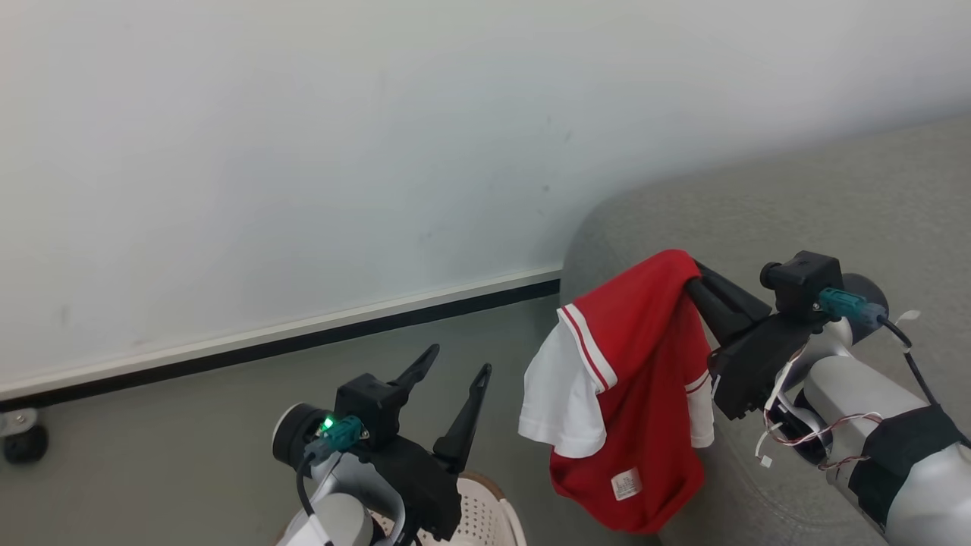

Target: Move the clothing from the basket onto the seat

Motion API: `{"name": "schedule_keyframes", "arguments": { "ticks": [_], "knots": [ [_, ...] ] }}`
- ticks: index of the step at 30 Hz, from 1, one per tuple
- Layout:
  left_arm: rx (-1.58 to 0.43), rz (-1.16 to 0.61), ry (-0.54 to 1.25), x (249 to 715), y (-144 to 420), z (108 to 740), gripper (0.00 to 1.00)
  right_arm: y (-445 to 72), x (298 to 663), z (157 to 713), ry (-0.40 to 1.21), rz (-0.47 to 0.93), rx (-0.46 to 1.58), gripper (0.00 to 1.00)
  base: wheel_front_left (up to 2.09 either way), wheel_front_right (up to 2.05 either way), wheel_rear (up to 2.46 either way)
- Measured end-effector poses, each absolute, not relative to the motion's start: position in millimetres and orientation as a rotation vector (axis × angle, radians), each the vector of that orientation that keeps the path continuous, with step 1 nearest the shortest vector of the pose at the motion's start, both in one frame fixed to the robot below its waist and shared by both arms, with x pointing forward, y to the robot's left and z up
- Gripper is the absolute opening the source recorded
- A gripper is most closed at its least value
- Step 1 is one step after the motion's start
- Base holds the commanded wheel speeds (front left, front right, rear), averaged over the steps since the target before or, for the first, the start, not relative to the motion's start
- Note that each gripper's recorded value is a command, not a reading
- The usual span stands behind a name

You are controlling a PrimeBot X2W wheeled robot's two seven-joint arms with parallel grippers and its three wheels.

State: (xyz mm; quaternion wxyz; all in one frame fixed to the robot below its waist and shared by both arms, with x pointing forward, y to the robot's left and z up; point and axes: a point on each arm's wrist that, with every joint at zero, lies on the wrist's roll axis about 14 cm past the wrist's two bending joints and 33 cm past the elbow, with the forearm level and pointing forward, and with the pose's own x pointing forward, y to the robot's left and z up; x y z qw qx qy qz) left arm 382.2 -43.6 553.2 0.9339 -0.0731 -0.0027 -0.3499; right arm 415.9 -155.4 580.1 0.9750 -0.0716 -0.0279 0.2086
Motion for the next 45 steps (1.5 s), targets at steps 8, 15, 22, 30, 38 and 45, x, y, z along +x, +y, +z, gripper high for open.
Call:
{"name": "schedule_keyframes", "arguments": {
  "ticks": [8, 15, 22, 30, 38, 45],
  "knots": [
    [-0.18, -0.807, -0.003, 365, -82, 550, 1.0, -191, 397, 600, -0.112, 0.349, -0.177, 0.0, 0.0, 0.0, 0.0],
    [-0.185, -0.887, 0.008, 352, -111, 545, 1.0, -220, 380, 608, -0.136, 0.28, -0.196, 0.0, 0.0, 0.0, 0.0],
    [-0.191, -0.949, 0.035, 345, -130, 534, 1.0, -240, 382, 604, -0.112, 0.232, -0.203, 0.0, 0.0, 0.0, 0.0],
    [-0.193, -0.972, 0.053, 351, -134, 524, 1.0, -268, 415, 651, -0.176, 0.164, -0.26, 0.0, 0.0, 0.0, 0.0],
    [-0.168, -0.959, 0.039, 381, -125, 518, 1.0, -320, 463, 732, -0.286, 0.015, -0.312, 0.0, 0.0, 0.0, 0.0],
    [-0.16, -0.946, 0.022, 407, -118, 513, 1.0, -348, 500, 754, -0.314, -0.076, -0.308, 0.0, 0.0, 0.0, 0.0]
  ]
}}
